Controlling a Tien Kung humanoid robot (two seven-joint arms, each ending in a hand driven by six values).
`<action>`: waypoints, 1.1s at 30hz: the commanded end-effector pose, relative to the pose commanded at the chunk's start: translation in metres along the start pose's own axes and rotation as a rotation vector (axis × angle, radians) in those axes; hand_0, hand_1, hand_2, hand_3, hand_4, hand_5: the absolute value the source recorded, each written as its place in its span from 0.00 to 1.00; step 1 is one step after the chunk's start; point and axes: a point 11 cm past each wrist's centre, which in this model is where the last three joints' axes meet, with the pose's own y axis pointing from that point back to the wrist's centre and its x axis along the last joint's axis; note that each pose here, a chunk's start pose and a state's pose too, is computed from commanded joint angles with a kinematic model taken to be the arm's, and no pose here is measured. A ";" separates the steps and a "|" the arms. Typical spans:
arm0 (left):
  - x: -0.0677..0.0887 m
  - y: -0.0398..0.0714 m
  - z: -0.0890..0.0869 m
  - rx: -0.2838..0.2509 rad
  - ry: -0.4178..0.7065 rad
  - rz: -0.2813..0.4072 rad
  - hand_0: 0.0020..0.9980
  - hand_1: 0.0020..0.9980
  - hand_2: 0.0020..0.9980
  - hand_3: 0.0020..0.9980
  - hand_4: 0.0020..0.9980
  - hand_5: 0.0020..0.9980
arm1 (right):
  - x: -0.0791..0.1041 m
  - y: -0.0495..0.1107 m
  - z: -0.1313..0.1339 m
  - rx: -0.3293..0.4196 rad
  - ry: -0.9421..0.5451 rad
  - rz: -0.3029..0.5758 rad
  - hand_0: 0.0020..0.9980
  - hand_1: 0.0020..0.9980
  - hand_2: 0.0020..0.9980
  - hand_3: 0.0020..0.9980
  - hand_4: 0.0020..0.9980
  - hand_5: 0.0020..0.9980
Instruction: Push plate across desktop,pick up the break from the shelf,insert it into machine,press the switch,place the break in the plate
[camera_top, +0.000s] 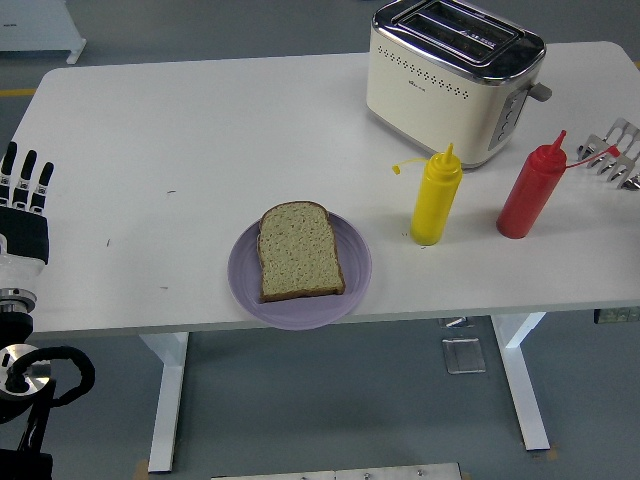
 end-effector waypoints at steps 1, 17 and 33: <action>0.000 0.000 0.000 0.000 0.000 0.000 0.83 0.83 0.86 0.81 0.56 1.00 | 0.000 0.000 0.000 0.000 0.000 -0.001 0.83 0.79 0.80 0.79 0.51 0.52; 0.001 0.000 -0.001 0.004 0.000 0.004 0.83 0.83 0.86 0.81 0.56 1.00 | -0.001 -0.001 -0.001 -0.003 0.003 -0.005 0.83 0.79 0.80 0.80 0.52 0.53; 0.003 0.002 -0.003 0.011 -0.007 0.006 0.83 0.83 0.86 0.81 0.56 1.00 | 0.000 0.001 0.002 -0.016 0.001 -0.007 0.83 0.79 0.80 0.80 0.57 0.54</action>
